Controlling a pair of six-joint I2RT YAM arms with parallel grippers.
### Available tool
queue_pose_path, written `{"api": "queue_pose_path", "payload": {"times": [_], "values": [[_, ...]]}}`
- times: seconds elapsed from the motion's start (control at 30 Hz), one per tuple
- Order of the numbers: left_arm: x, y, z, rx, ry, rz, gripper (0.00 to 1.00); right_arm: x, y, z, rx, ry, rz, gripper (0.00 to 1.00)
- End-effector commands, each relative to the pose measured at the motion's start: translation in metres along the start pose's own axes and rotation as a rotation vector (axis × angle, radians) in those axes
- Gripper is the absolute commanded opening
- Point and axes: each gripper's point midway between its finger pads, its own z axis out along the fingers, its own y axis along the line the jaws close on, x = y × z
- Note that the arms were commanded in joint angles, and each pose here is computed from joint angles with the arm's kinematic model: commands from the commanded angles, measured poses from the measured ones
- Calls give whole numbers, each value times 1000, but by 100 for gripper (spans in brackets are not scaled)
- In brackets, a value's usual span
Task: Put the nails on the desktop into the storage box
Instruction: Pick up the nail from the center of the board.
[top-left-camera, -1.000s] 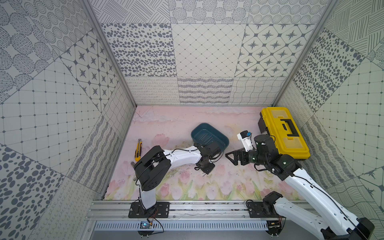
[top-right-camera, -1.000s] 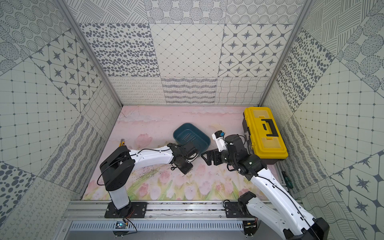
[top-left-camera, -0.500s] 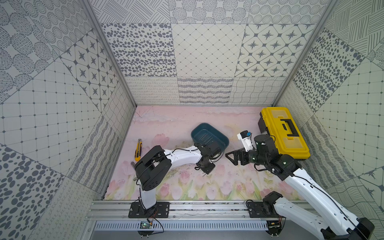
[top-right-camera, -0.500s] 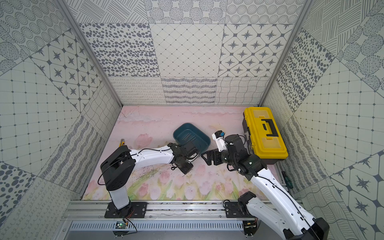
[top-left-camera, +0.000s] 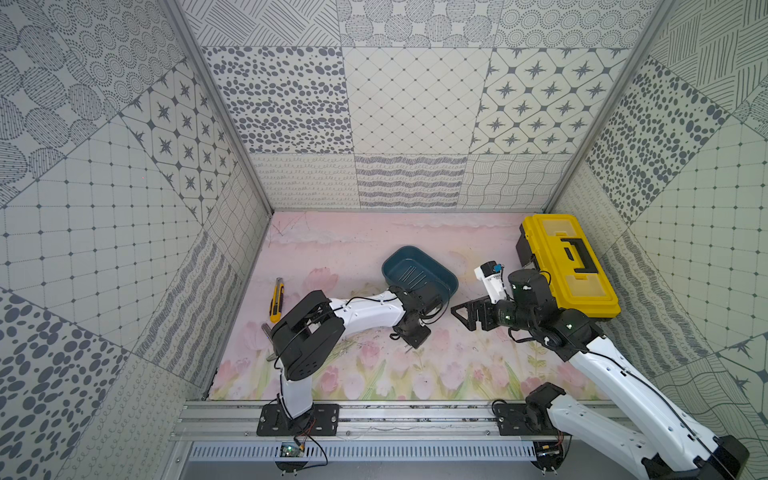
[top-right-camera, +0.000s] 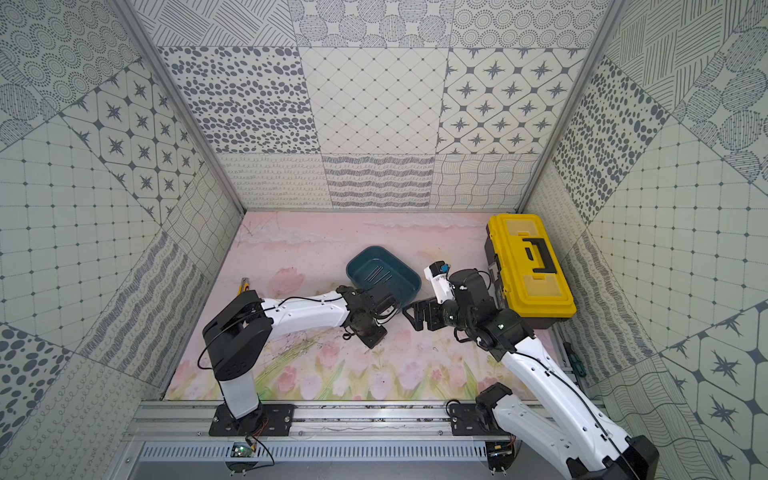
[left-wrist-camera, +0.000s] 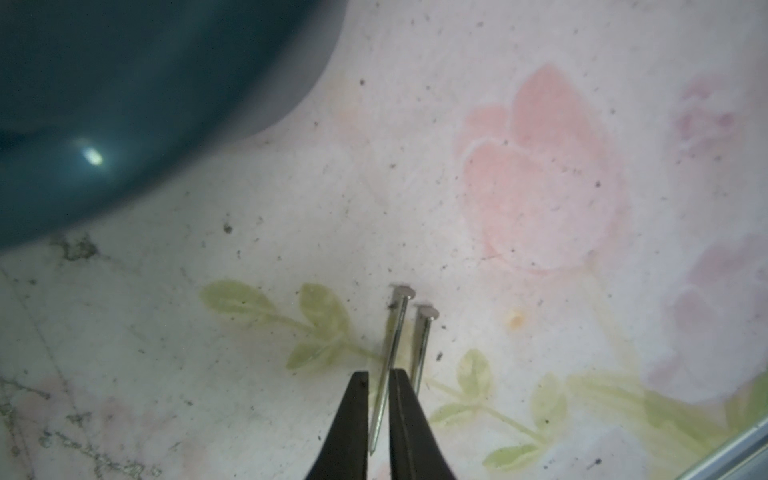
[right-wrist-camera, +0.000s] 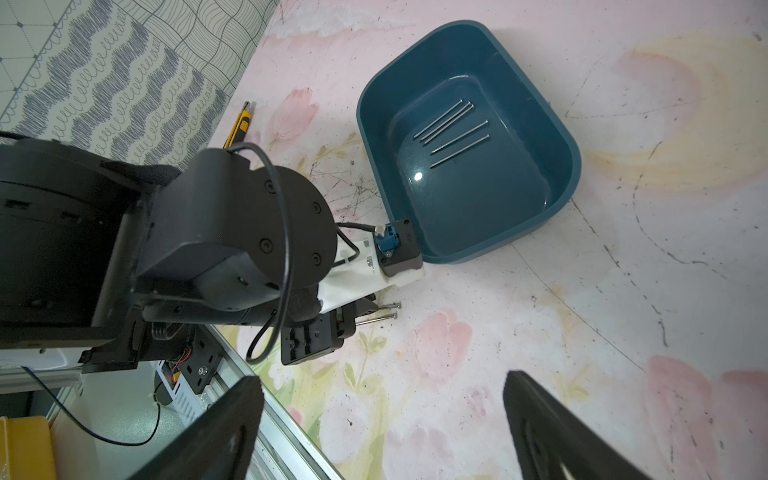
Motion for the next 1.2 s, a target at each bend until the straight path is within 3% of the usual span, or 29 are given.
{"api": "queue_pose_path", "payload": {"times": [0.0, 0.83, 1.07, 1.17], "values": [[8, -2, 3, 21, 38, 9, 15, -14, 6, -9, -5, -52, -16, 96], [19, 2, 24, -5, 94, 3, 13, -12, 5, -10, 1, -54, -22, 96], [29, 4, 31, -15, 124, -3, 0, -11, 4, -10, 2, -54, -26, 96], [32, 5, 32, -17, 126, -9, 0, -11, 5, -11, 3, -57, -28, 96]]}}
